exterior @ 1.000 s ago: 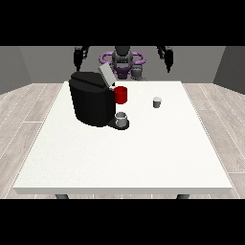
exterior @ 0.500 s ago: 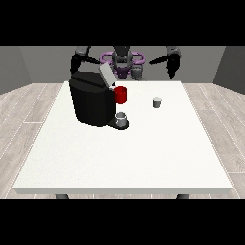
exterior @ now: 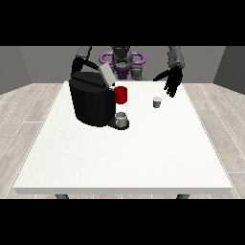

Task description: Insert the coffee pod into the coffee machine and close the lid

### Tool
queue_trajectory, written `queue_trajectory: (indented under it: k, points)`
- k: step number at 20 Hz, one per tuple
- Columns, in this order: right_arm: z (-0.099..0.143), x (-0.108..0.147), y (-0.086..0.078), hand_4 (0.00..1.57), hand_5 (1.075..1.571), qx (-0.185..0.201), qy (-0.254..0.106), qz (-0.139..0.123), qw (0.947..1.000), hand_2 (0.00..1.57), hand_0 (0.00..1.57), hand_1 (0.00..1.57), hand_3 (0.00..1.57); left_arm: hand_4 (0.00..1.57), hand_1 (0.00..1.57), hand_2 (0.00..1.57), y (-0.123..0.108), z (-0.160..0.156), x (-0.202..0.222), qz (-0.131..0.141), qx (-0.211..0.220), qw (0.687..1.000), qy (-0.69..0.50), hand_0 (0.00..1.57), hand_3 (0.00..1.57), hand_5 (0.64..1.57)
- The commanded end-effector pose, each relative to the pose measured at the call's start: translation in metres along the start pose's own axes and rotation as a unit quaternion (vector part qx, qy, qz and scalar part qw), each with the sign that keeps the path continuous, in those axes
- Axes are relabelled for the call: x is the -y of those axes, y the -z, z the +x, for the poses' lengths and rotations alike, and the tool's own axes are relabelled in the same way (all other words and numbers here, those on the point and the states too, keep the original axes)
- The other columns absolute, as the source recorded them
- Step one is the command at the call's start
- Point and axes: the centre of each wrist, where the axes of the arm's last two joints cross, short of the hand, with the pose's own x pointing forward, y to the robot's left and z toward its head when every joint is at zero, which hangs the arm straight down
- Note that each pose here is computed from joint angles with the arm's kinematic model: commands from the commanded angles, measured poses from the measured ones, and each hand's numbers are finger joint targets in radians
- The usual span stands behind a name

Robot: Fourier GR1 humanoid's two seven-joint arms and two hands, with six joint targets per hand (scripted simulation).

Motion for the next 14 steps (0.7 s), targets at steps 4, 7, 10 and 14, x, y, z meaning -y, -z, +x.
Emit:
queue_trajectory:
  k: [4, 7, 10, 14]
  points:
    - [0.0, -0.001, 0.008, 0.0, 1.571, -0.017, 0.002, 0.001, 0.9999, 0.0, 0.0, 0.0, 0.0, 0.0, 0.0, 0.0, 0.017, -0.02, 0.012, -0.028, -0.021, 0.999, 0.042, 0.0, 0.0, 1.571]
    - [-0.012, -0.008, 0.016, 0.0, 1.571, -0.037, -0.003, -0.008, 0.9993, 0.0, 0.0, 0.0, 0.0, 0.0, 0.0, 0.0, 0.03, -0.007, 0.028, -0.038, -0.029, 0.996, 0.076, 0.0, 0.0, 1.571]
    - [-0.013, -0.009, 0.013, 0.0, 1.571, -0.058, 0.03, 0.011, 0.9978, 0.0, 0.0, 0.0, 0.0, 0.0, 0.0, 0.42, 0.034, -0.018, 0.009, -0.025, -0.044, 0.995, 0.08, 0.0, 0.0, 1.571]
    - [-0.029, -0.008, 0.016, 0.0, 1.571, -0.042, 0.006, -0.006, 0.9991, 0.0, 0.0, 0.0, 0.0, 0.0, 0.95, 0.97, 0.048, -0.01, 0.034, 0.008, -0.007, 0.994, 0.11, 0.95, 0.66, 1.571]
